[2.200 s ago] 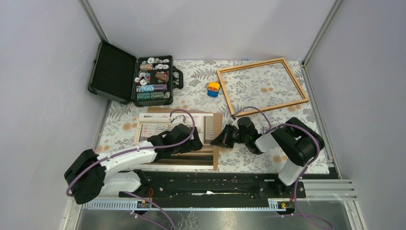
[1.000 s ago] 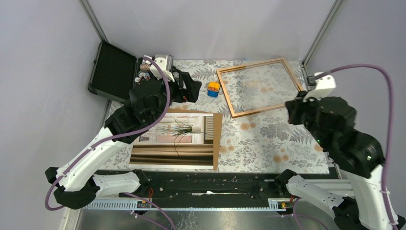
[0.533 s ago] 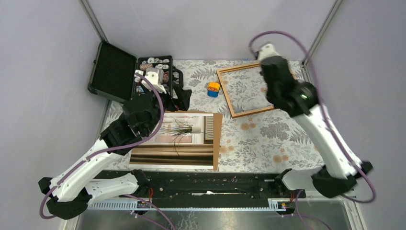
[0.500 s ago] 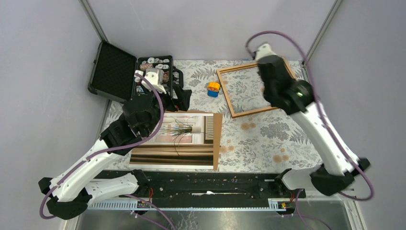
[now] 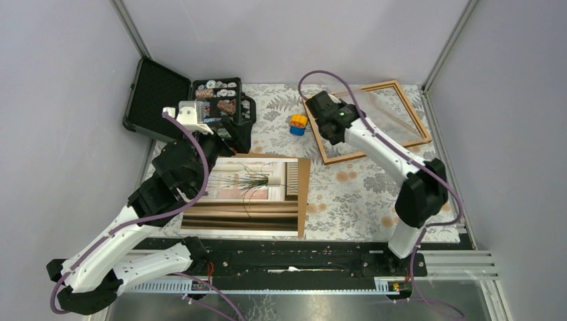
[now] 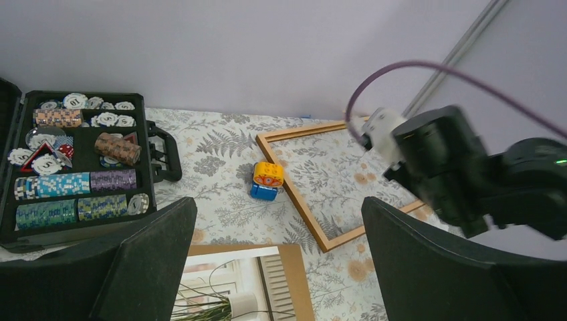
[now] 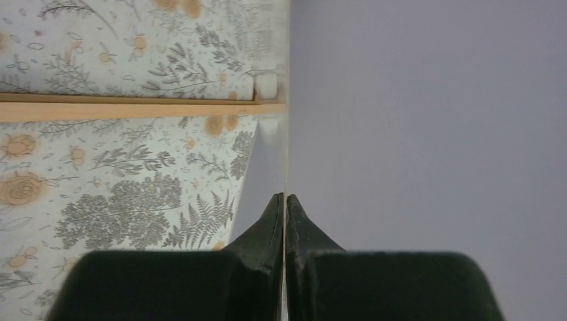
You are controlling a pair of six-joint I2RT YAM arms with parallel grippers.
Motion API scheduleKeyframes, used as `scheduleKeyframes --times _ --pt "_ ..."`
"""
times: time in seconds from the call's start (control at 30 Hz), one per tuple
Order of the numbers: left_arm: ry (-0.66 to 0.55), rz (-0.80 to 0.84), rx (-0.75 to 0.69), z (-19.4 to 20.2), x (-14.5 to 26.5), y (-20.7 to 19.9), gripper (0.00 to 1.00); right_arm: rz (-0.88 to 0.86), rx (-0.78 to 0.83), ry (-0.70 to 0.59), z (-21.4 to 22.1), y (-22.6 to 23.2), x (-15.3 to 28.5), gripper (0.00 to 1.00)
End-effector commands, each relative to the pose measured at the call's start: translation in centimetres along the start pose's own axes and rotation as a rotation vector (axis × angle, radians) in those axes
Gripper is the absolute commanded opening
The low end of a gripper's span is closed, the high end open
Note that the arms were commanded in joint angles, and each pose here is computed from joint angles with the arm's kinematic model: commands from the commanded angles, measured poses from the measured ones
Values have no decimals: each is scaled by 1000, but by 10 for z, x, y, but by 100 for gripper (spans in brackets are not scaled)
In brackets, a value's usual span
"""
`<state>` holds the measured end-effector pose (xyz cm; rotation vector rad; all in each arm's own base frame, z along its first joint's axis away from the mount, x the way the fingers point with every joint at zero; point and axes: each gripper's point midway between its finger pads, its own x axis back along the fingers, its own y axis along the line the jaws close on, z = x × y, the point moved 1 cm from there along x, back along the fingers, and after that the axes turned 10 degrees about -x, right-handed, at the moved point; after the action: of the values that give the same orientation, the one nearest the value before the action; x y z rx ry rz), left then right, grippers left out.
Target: Put the photo into the frame
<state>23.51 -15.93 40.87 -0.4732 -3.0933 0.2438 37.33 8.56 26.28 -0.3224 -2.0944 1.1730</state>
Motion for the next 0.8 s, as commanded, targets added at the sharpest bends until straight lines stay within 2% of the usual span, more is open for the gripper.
scheduleKeyframes --times 0.0,0.23,0.4,0.63,0.77 --pt "-56 -43 47 -13 1 6 99 9 -21 51 3 27 -13 0" --pt "-42 -44 51 -8 -5 6 99 -80 -47 83 5 77 -33 0" --pt "-33 -48 47 -5 -8 6 99 -129 -94 87 -2 110 -47 15" --pt "-39 -54 47 -7 -6 7 99 -175 -128 115 -7 143 -61 22" --pt "-39 -52 50 -7 -6 7 99 -177 -129 135 1 155 -65 34"
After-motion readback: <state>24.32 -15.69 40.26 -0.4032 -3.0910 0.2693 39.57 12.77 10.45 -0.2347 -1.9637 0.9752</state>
